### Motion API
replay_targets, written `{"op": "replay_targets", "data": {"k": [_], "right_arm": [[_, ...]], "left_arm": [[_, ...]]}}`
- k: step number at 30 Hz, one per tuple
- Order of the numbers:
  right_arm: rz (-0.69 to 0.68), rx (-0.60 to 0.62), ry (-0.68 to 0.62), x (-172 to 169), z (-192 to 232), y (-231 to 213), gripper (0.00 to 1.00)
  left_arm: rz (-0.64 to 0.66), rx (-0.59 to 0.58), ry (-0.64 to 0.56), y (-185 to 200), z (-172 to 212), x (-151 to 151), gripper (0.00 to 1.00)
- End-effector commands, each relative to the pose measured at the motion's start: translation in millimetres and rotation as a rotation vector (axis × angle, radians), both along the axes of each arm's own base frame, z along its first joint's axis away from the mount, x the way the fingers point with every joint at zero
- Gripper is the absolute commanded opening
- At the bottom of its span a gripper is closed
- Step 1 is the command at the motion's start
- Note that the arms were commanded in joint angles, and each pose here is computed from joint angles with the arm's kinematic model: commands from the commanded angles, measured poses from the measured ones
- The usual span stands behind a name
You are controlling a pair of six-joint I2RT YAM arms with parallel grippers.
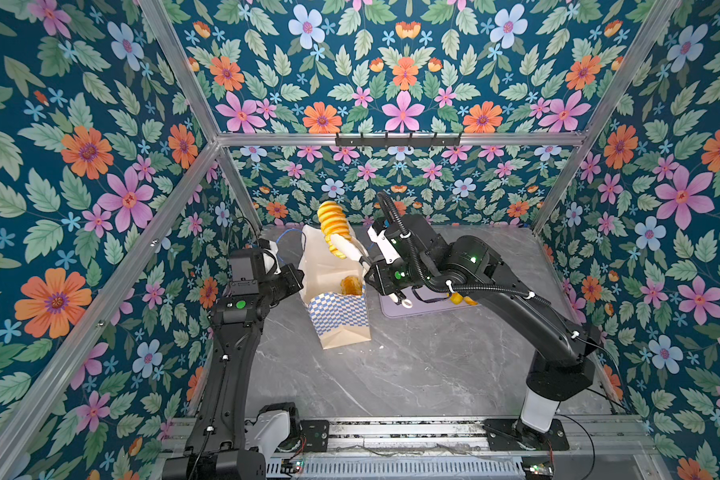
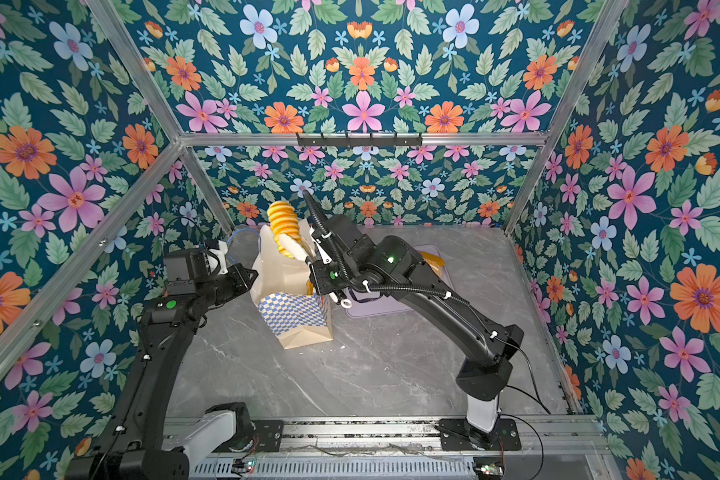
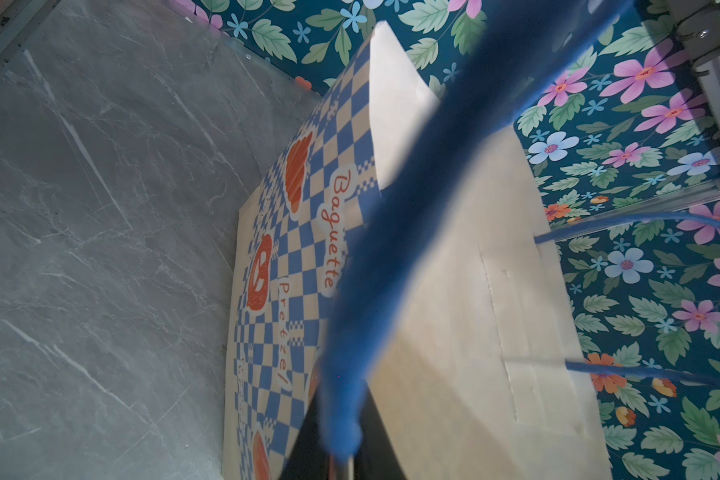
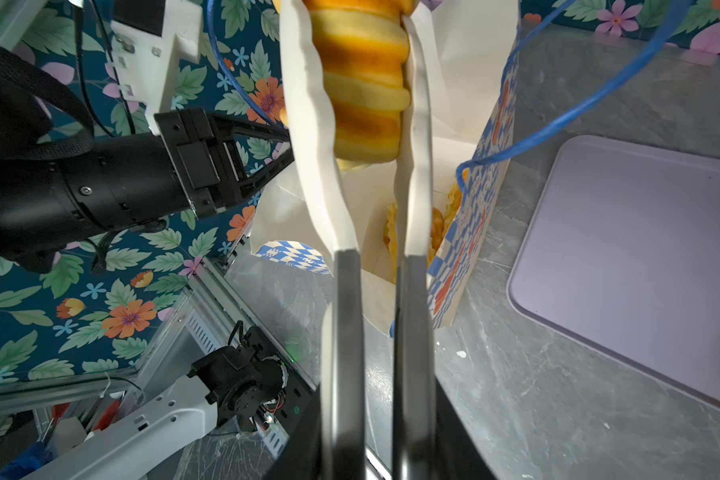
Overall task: Place the fake bread into the paper bag
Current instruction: 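Swing the held roll with the right gripper over the bag opening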
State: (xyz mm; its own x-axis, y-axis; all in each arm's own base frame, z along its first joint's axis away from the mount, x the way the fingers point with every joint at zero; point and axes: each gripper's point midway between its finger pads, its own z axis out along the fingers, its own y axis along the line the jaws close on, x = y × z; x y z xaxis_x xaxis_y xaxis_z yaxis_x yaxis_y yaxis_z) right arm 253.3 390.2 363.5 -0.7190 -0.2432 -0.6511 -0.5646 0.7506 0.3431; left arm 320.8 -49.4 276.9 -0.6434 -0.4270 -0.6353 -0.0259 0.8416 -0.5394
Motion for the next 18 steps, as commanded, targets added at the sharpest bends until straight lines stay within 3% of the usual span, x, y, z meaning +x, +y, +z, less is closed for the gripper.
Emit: {"op": "replay_targets", "data": {"k": [1,18], "right_arm": [[0.005,-0.04,-0.007,0.4,-6.4,2.2,0.32],[0.029,-0.197,0.041,-5.9,-53.4,7.5,0.37]], "left_arm": [[0.004,-0.003,-0.017,0.5,3.0,1.5,0.14],[0.004,0.0,-0.014,0.6,1.2,1.7,0.14]]}}
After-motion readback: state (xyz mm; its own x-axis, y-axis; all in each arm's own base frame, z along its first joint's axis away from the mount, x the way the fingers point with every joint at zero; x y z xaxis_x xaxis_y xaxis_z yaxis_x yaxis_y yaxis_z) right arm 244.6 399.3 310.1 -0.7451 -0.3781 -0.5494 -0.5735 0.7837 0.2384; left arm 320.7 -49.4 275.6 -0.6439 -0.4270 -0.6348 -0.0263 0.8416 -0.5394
